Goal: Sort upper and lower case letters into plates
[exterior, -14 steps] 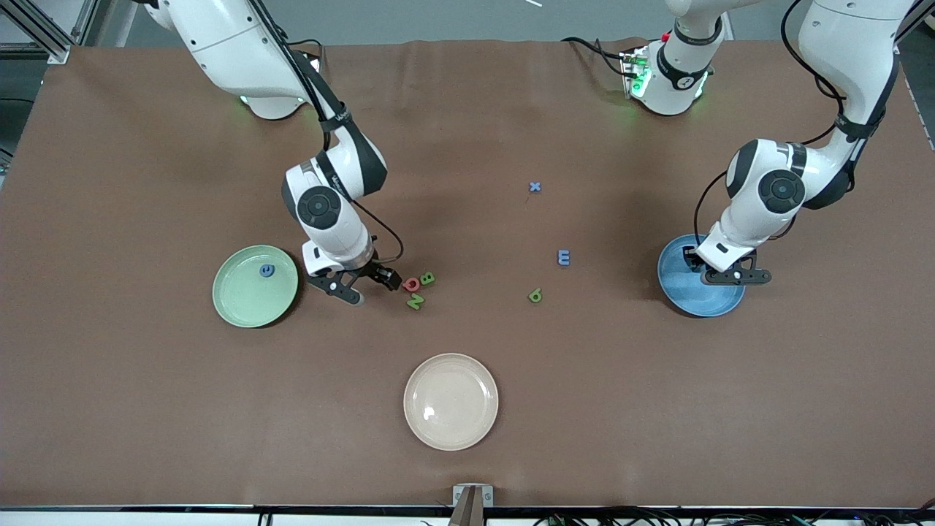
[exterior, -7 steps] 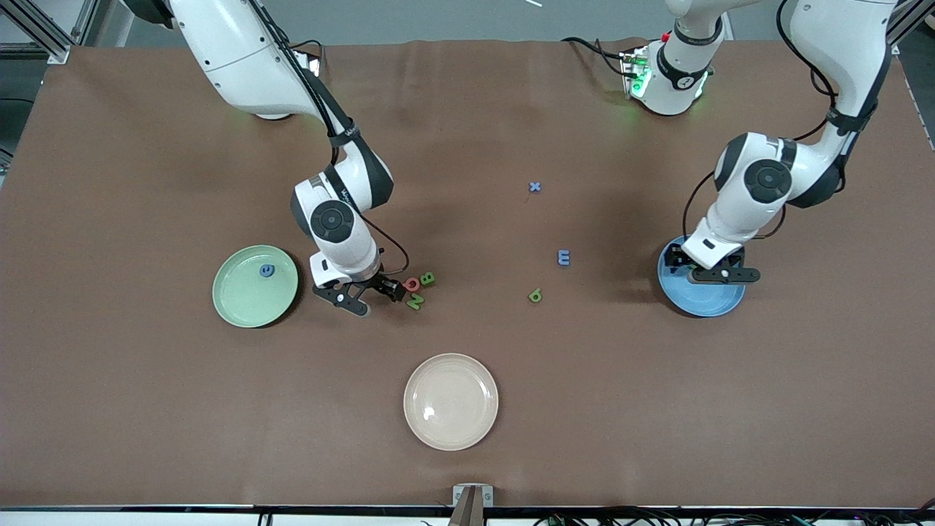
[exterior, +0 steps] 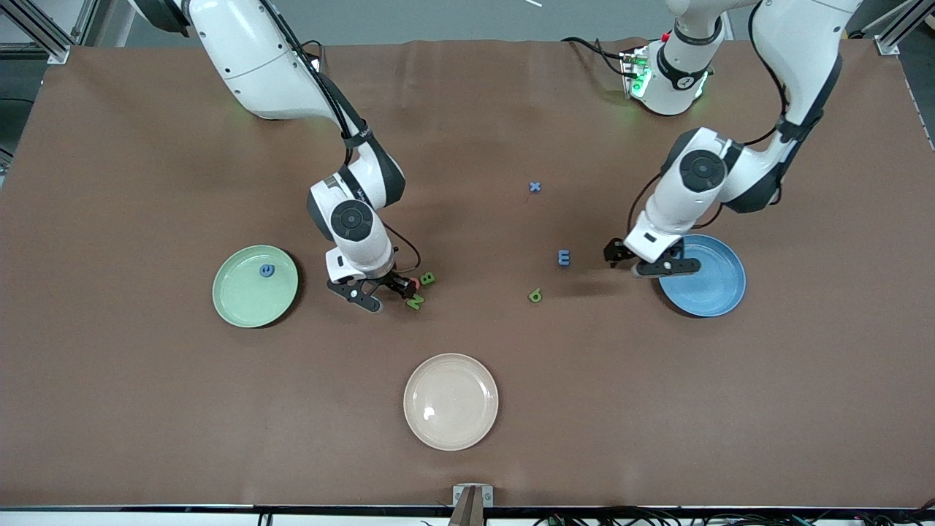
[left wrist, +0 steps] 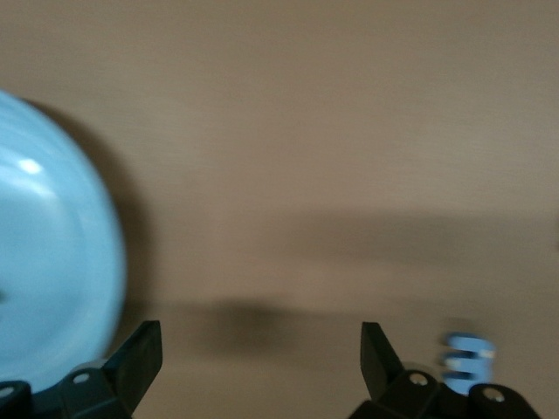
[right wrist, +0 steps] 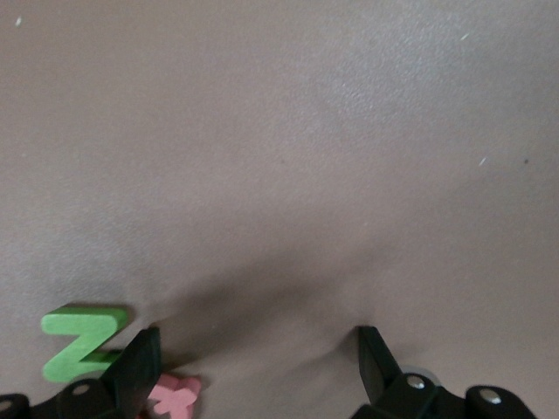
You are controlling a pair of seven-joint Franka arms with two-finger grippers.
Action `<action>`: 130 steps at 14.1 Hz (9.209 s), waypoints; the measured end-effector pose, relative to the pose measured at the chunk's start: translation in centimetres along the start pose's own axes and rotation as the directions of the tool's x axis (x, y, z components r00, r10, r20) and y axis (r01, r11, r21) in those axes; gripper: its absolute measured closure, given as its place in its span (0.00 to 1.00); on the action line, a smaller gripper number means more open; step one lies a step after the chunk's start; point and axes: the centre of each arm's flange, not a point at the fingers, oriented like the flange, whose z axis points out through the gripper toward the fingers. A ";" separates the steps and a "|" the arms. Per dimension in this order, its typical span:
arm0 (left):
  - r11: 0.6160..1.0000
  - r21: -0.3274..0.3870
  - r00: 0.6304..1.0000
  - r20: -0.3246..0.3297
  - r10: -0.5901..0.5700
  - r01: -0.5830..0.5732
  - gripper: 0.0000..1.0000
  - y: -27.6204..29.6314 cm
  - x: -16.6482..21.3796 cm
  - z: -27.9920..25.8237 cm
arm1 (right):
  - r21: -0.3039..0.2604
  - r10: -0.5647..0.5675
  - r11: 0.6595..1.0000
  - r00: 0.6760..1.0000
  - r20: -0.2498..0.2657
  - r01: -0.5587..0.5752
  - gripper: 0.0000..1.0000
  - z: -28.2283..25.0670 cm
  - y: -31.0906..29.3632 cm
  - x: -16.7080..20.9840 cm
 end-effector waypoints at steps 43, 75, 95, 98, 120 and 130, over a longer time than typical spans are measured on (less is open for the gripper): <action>0.989 0.144 0.994 0.113 0.011 -0.028 0.73 9.6 -0.7 4.0 | -0.081 -0.260 0.960 0.960 0.106 0.269 0.63 -8.3 14.3 12.3; 0.976 0.100 0.979 0.070 0.189 -0.196 0.73 -20.1 3.5 2.1 | 0.035 -0.215 0.977 0.974 0.077 0.212 0.00 -6.0 1.8 1.7; 0.975 0.087 0.979 -0.003 0.204 -0.203 0.00 -9.8 4.6 -2.2 | 0.051 -0.289 0.957 0.957 0.038 0.287 0.37 -1.1 -4.5 -5.9; 0.988 0.081 0.991 -0.013 0.132 -0.130 0.00 -6.2 6.6 -5.0 | 0.053 -0.276 0.960 0.960 0.035 0.274 0.41 -1.1 -4.7 -5.8; 0.932 0.032 0.932 0.021 -0.362 0.361 0.00 17.9 10.0 4.1 | 0.008 -0.567 0.822 0.816 0.110 0.570 0.65 -8.6 21.5 16.5; 0.821 0.101 0.822 0.051 -0.568 0.561 0.00 18.0 7.5 6.4 | 0.016 -0.575 0.817 0.813 0.094 0.576 0.65 -3.2 29.5 17.2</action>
